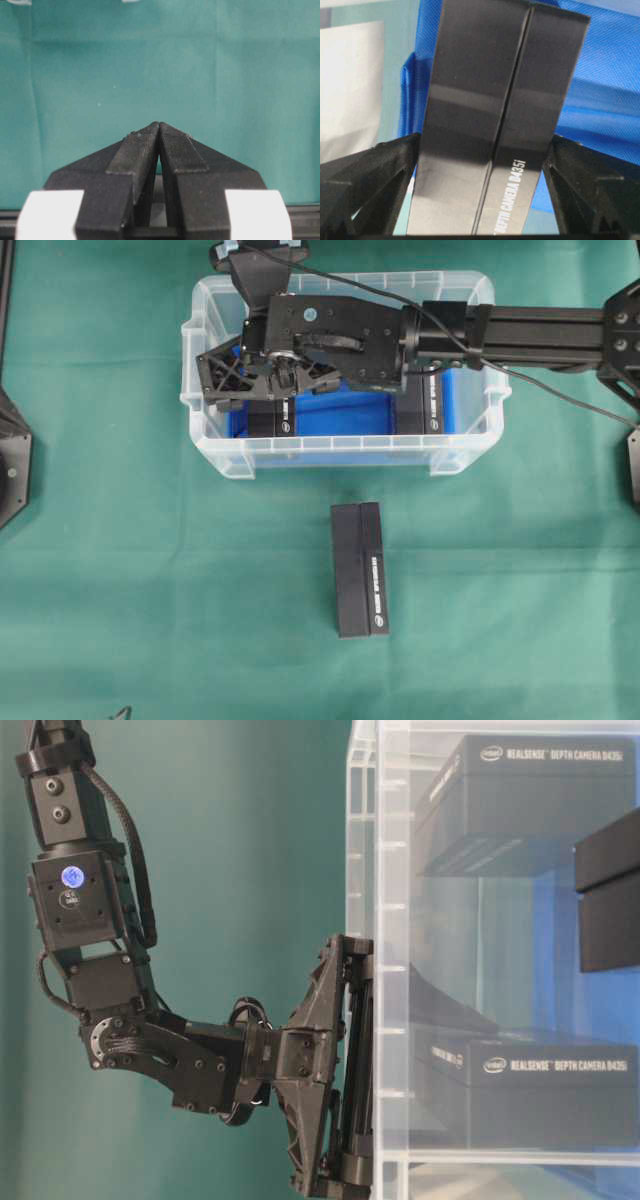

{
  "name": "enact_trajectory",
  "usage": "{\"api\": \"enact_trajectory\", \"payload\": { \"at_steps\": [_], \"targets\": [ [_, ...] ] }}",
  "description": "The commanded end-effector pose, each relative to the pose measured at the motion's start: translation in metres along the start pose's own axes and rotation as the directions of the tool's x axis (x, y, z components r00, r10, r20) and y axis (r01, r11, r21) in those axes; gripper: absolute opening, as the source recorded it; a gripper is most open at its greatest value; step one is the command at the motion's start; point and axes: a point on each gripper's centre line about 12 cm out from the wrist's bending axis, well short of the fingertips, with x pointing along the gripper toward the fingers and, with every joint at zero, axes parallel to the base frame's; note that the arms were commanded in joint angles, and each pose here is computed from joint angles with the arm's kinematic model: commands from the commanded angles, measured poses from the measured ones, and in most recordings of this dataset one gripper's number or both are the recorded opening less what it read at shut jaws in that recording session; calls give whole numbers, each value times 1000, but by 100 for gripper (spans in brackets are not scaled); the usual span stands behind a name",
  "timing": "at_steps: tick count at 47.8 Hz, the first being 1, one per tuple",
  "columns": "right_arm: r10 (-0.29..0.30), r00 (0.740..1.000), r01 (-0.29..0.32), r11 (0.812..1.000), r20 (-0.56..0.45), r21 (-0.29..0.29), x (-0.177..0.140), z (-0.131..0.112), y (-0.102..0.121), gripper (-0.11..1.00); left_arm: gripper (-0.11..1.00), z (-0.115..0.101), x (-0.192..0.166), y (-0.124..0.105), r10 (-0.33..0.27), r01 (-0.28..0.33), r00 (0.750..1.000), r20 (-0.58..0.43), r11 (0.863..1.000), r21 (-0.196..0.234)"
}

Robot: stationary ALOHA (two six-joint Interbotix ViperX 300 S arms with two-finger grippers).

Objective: Take the box out of the case with the right arm.
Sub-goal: 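Lower the right gripper around the left box and close it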

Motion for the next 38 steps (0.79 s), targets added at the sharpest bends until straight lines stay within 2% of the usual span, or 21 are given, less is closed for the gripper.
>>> {"api": "enact_trajectory", "payload": {
  "at_steps": [1, 18, 21, 26, 38],
  "targets": [
    [31, 999, -31, 999, 6, 6, -11, 4, 3, 95, 0, 5, -7, -1, -3, 3, 1000, 28, 1000, 1],
    [20, 1000, -19, 999, -19, 50, -11, 1, 2, 94, 0, 5, -7, -1, -3, 3, 1000, 29, 1000, 1],
    [3, 1000, -2, 999, -22, 50, -11, 0, 0, 89, 0, 5, -8, -1, -3, 3, 1000, 31, 1000, 1],
    [-20, 999, 21, 998, -26, 56, -11, 0, -3, 68, 0, 5, -8, -1, -3, 3, 1000, 31, 1000, 1],
    [-21, 999, 22, 998, -27, 54, -12, -1, -2, 68, 0, 5, -7, -1, -3, 3, 1000, 28, 1000, 1]
  ]
}}
